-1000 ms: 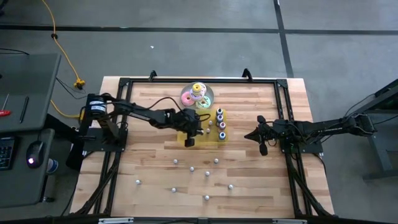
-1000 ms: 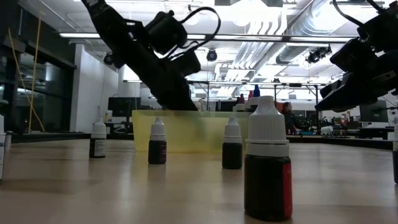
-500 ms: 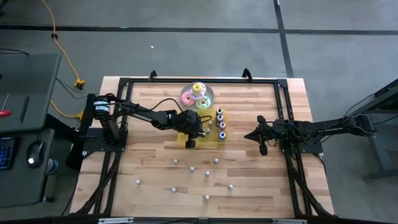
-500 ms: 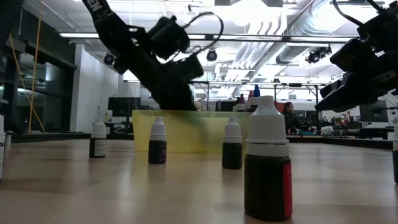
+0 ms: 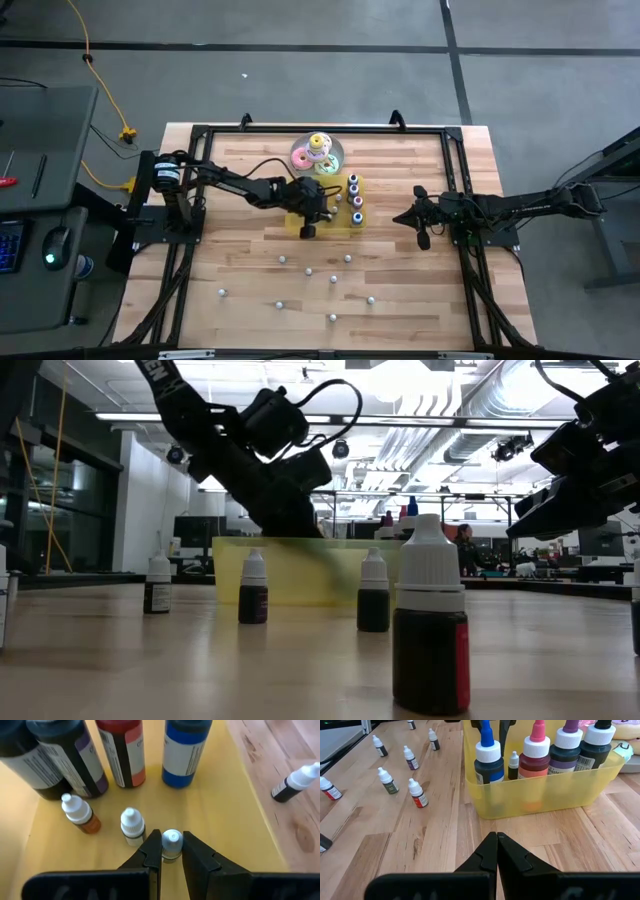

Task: Pick & Place food coloring
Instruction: Put the small blue food coloring bottle into the yellow container

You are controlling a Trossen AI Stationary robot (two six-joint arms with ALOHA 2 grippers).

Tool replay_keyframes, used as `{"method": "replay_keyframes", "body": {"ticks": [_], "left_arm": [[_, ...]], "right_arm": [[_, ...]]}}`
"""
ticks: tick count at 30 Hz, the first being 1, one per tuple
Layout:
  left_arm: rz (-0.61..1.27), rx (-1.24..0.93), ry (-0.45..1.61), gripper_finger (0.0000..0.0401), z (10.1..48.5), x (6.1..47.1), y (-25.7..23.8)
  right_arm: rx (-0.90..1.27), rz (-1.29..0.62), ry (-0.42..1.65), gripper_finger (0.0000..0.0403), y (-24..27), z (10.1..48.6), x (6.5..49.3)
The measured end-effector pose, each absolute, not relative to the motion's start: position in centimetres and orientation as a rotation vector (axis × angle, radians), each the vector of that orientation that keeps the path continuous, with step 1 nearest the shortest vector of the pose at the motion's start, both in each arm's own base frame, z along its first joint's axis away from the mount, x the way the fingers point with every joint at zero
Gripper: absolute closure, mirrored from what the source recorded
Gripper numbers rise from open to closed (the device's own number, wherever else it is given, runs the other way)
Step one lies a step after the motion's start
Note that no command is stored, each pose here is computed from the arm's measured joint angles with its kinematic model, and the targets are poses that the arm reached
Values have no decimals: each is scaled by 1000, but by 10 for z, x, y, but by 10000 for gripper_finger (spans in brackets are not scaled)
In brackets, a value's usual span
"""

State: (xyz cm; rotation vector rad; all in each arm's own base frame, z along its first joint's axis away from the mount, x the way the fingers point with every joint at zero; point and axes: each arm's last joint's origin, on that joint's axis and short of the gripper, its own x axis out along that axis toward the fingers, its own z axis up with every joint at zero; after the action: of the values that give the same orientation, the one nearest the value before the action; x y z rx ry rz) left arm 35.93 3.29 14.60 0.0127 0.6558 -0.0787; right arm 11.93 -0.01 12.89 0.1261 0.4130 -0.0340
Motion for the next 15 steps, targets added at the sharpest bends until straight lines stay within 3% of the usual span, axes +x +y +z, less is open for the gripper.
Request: {"method": "replay_keyframes", "body": {"ticks": [15], "left_arm": [[-81, 14, 662, 346, 144, 363, 31]], "right_arm": [[126, -34, 413, 402, 0, 129, 119]]}}
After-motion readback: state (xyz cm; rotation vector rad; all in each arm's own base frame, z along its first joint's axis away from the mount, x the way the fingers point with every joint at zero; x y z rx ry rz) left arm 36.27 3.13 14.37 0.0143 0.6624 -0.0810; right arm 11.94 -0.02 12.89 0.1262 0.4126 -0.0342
